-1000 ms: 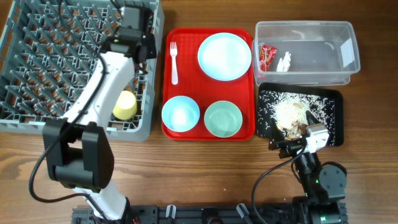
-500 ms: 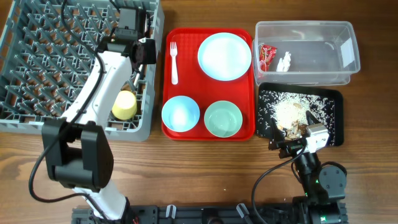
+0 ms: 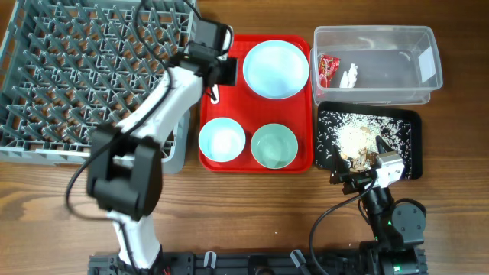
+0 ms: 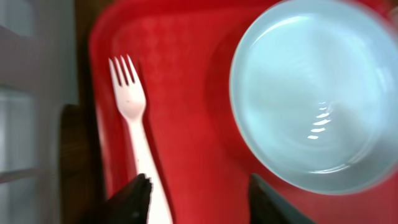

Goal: Sort waste into correct bins and load items into the dishwasher rack
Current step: 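Reach the left gripper to the white fork and grasp it, then place the white fork into the rack with the left gripper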

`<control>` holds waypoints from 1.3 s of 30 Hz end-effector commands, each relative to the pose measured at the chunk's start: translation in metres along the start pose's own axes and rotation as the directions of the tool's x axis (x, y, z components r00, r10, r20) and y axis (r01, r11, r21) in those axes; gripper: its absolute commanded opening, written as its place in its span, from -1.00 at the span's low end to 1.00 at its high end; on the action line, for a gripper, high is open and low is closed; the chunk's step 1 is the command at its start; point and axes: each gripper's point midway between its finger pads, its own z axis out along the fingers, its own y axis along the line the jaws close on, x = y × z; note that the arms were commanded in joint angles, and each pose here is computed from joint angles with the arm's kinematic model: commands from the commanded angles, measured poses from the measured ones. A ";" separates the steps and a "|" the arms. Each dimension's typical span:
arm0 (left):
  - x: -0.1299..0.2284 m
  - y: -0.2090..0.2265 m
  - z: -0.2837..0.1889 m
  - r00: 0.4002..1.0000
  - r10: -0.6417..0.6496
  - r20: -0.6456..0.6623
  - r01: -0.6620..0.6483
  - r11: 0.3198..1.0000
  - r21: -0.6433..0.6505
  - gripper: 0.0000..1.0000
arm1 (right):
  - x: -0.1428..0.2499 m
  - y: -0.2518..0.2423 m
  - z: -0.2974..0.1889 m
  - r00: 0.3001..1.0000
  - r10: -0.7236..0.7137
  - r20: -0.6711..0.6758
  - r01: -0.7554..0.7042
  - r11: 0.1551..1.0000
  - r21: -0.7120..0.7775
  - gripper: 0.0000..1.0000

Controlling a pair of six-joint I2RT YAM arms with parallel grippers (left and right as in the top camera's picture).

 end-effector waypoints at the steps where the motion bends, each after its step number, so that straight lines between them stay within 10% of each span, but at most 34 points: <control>1: 0.015 0.018 0.034 0.993 -0.119 -0.022 0.116 0.988 -0.103 -0.14 | 0.001 0.000 0.000 1.000 -0.015 0.008 0.015 1.000 -0.004 1.00; 19: 0.040 0.044 0.069 0.976 -0.213 -0.032 0.199 0.949 -0.246 -0.24 | 0.001 0.000 0.000 1.000 -0.015 0.008 0.015 1.000 -0.003 0.99; 29: 0.047 0.031 0.070 0.976 -0.208 -0.072 0.190 0.961 -0.203 -0.79 | 0.001 0.000 0.000 1.000 -0.015 0.008 0.015 1.000 -0.003 1.00; 39: 0.009 0.024 0.013 0.979 -0.205 0.018 0.205 0.965 -0.165 -0.81 | 0.001 0.000 0.000 1.000 -0.015 0.007 0.015 1.000 -0.003 1.00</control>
